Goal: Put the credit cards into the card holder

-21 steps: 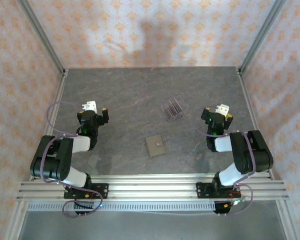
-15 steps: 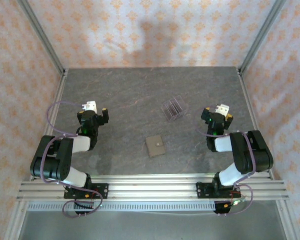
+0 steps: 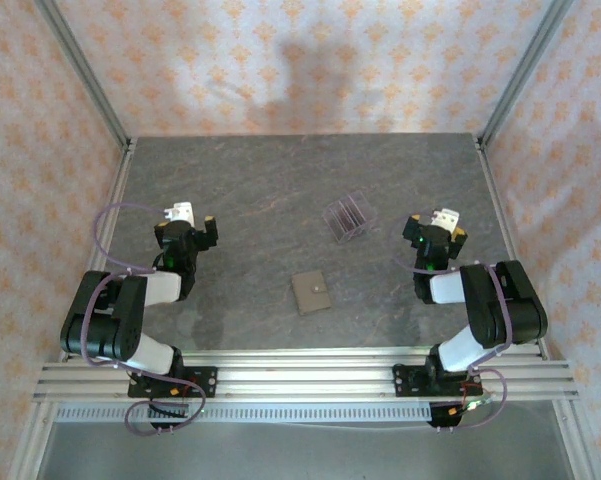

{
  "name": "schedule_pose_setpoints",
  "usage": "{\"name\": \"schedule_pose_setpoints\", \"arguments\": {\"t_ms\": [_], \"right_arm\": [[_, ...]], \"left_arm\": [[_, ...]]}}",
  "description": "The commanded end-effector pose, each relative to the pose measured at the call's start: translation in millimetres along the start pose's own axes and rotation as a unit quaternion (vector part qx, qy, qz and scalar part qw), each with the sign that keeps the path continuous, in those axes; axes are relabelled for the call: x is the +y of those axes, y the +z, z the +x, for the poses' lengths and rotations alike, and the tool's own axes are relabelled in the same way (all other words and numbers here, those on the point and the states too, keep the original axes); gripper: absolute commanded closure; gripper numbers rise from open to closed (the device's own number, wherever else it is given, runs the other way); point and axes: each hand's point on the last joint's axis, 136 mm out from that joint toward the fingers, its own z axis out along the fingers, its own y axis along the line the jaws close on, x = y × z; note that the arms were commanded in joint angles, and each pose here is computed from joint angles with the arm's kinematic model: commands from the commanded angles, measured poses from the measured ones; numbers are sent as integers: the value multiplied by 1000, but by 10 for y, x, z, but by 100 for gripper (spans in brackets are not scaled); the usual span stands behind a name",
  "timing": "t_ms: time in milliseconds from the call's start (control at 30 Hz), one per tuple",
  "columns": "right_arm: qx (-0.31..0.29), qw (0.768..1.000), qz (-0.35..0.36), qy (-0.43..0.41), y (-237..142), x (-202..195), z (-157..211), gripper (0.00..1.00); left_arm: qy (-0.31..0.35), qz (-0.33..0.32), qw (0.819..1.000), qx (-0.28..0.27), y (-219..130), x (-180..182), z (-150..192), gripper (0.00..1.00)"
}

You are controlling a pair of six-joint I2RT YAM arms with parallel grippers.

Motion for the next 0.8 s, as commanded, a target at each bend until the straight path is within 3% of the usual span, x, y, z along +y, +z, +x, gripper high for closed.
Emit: {"name": "schedule_pose_setpoints", "arguments": {"t_ms": [0,267,400,500,567,633,700,767], "right_arm": [[-11,1000,-1,2,12,25,-56,1],[0,1000,12,23,62,-78,-50,1],[-45,999,4,30,-131,-104,-196,1],[-70,994,81,37,-400,-291,-542,1],[-87,981,119,127,-600,-504,-759,1],[-82,954,149,249,-814,-729,-805,1],[-70,943,129,299,-946,-794,-878,1],[-66,943,88,315,-1055,-733,-990,1]], "left_arm": [[7,3,1000,1,41,-29,-29,0],[6,9,1000,0,43,-42,-60,0],[39,-30,997,53,53,-35,-302,0],[43,-46,996,60,-82,21,-542,0],[7,-56,997,60,-212,70,-723,0],[-50,-68,993,85,-331,101,-857,0],[-94,-96,983,128,-423,169,-844,0],[-109,-74,979,158,-478,72,-763,0]]}}
